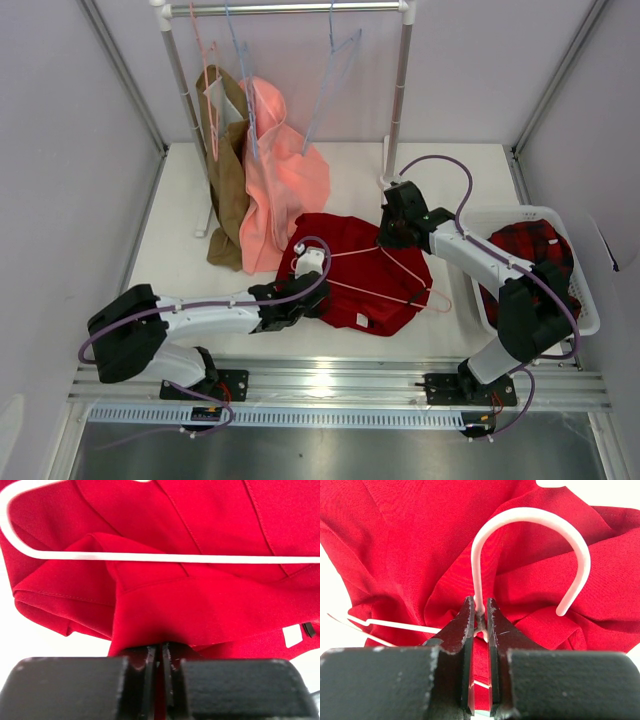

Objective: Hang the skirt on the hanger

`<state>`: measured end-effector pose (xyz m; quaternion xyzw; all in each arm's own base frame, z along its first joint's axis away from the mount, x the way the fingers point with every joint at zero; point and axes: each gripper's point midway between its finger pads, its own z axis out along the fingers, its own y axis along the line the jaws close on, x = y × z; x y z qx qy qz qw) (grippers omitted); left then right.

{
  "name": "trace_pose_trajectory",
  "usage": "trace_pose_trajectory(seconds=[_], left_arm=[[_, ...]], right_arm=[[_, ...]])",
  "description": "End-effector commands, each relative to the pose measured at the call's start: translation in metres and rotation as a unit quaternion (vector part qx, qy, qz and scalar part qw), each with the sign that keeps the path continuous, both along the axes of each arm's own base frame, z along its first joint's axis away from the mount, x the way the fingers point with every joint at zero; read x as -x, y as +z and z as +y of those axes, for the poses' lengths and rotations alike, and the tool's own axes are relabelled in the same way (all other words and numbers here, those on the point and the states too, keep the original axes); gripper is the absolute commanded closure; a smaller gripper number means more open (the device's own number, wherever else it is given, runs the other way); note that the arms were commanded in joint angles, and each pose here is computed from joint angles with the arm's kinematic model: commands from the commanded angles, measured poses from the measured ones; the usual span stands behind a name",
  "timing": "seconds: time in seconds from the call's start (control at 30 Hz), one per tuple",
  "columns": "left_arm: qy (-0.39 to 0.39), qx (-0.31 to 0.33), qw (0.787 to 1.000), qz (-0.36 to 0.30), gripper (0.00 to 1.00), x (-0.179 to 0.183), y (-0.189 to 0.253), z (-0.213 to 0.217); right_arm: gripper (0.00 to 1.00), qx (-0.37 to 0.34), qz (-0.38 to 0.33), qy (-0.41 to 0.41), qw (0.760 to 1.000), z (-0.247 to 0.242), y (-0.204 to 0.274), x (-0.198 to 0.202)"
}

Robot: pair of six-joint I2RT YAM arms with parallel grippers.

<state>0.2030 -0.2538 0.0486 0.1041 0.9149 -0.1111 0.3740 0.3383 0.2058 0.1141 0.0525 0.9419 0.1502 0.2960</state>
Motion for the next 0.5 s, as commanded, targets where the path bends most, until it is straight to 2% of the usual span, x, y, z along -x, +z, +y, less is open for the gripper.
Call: trace_pose_trajectory(seconds=[0.0, 0.17, 0.47], left_arm=[[0.018, 0.019, 0.999, -0.040, 0.99, -0.018, 0.030, -0.003], [-0.019, 0.035, 0.998, -0.052, 1.00, -0.017, 0.051, -0.005], [-0.136, 0.133, 0.981, -0.021, 1.00, 0.011, 0.075, -0.019]], right_arm=[[1.00, -0.003, -0.029, 0.005, 1.000, 0.000, 0.017, -0.008], [1.00, -0.005, -0.039, 0.001, 0.999, -0.002, 0.026, -0.008], [1.00, -0.016, -0.064, -0.009, 0.998, -0.004, 0.047, -0.010]])
